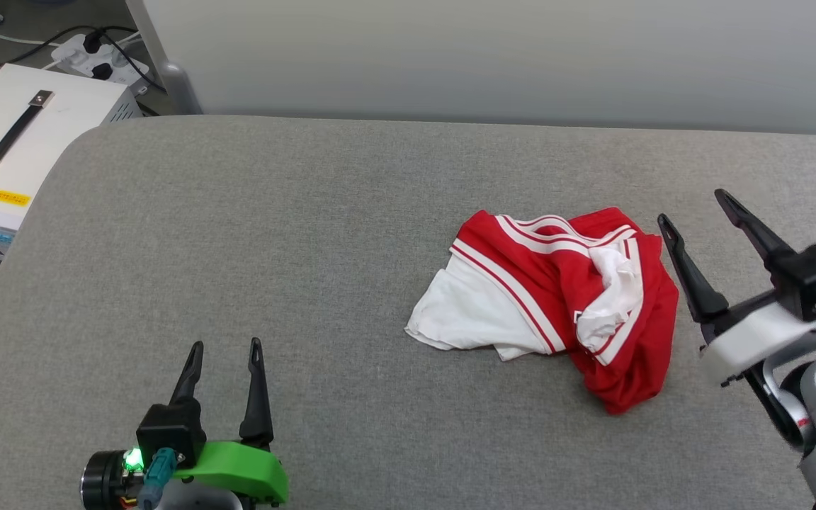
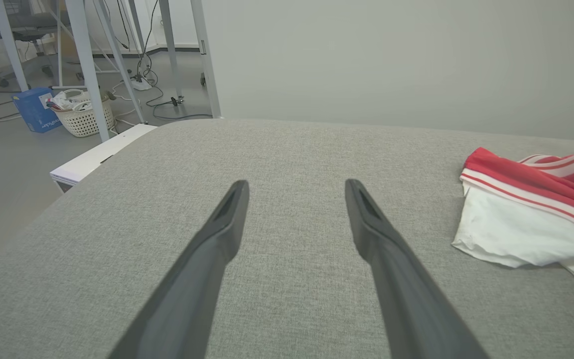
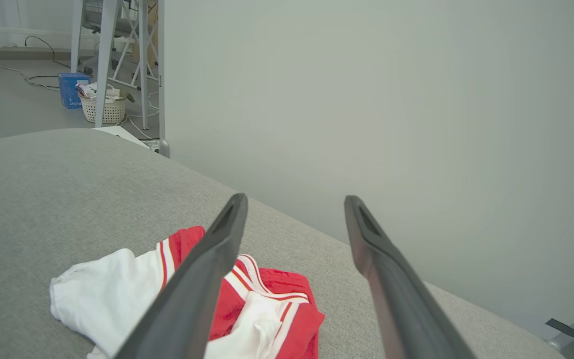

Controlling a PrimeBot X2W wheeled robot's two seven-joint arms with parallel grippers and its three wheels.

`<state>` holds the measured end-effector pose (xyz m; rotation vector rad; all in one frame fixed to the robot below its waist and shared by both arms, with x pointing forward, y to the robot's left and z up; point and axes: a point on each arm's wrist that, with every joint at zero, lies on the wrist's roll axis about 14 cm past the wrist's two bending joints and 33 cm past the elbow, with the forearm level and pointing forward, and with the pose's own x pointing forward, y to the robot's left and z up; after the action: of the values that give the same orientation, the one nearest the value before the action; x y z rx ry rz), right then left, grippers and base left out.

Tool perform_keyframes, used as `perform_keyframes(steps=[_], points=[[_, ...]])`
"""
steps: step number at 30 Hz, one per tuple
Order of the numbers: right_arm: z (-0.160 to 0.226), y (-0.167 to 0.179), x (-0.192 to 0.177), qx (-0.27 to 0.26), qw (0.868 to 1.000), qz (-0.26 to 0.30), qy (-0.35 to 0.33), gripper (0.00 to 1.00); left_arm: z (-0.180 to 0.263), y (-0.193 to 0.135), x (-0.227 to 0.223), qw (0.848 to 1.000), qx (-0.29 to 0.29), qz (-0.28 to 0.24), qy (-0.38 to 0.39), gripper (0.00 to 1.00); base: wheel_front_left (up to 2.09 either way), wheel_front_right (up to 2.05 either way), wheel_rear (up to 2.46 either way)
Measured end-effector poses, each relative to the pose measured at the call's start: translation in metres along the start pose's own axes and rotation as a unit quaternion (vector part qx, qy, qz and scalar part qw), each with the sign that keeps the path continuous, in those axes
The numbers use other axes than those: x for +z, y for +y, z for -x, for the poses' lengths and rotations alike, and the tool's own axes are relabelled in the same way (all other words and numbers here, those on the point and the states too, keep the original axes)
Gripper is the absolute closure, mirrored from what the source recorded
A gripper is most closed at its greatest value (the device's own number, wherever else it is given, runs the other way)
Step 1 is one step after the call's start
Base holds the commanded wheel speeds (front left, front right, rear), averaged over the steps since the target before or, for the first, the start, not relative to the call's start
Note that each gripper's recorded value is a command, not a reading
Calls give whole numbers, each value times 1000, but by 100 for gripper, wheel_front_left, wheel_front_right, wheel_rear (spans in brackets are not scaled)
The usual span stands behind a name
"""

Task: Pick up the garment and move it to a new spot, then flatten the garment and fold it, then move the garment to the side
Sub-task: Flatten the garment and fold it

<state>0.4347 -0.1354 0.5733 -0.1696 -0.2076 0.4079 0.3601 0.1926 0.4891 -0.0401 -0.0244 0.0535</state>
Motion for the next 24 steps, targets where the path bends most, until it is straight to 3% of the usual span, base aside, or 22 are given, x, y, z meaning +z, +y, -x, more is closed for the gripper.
perform_keyframes(steps=[5, 8, 11, 14, 15, 16, 19, 22, 23, 24], points=[[-15, 5, -35, 56, 988, -13, 147, 0, -4, -1, -4, 1000, -2, 1, 5, 0, 0, 0, 0], [-5, 23, -63, 109, 961, -22, 252, 0, -8, -2, -5, 1000, -3, 2, 6, 0, 0, 0, 0], [15, 44, -87, 166, 923, -34, 346, 0, -11, -3, -6, 1000, -4, 3, 7, 0, 0, 0, 0], [28, 62, -101, 207, 892, -36, 399, 0, -15, -4, -8, 1000, -4, 3, 10, 0, 0, 0, 0], [32, 72, -115, 229, 876, -33, 423, 0, -19, -3, -11, 1000, -3, 2, 15, 0, 0, 0, 0], [35, 75, -122, 234, 870, -32, 433, 0, -20, -4, -13, 1000, -3, 2, 16, 0, 0, 0, 0], [42, 80, -144, 240, 858, -31, 453, 0, -22, -5, -18, 1000, -3, 2, 24, 0, 0, 0, 0], [36, 80, -151, 237, 870, -30, 432, 0, -24, -4, -20, 1000, 1, 1, 27, 0, 0, 0, 0], [34, 82, -151, 235, 873, -37, 425, 59, -24, -3, -21, 1000, 3, 1, 28, 0, 0, 0, 0], [32, 82, -150, 235, 877, -40, 417, 100, -23, -2, -21, 1000, 5, 1, 29, 0, 0, 0, 0]])
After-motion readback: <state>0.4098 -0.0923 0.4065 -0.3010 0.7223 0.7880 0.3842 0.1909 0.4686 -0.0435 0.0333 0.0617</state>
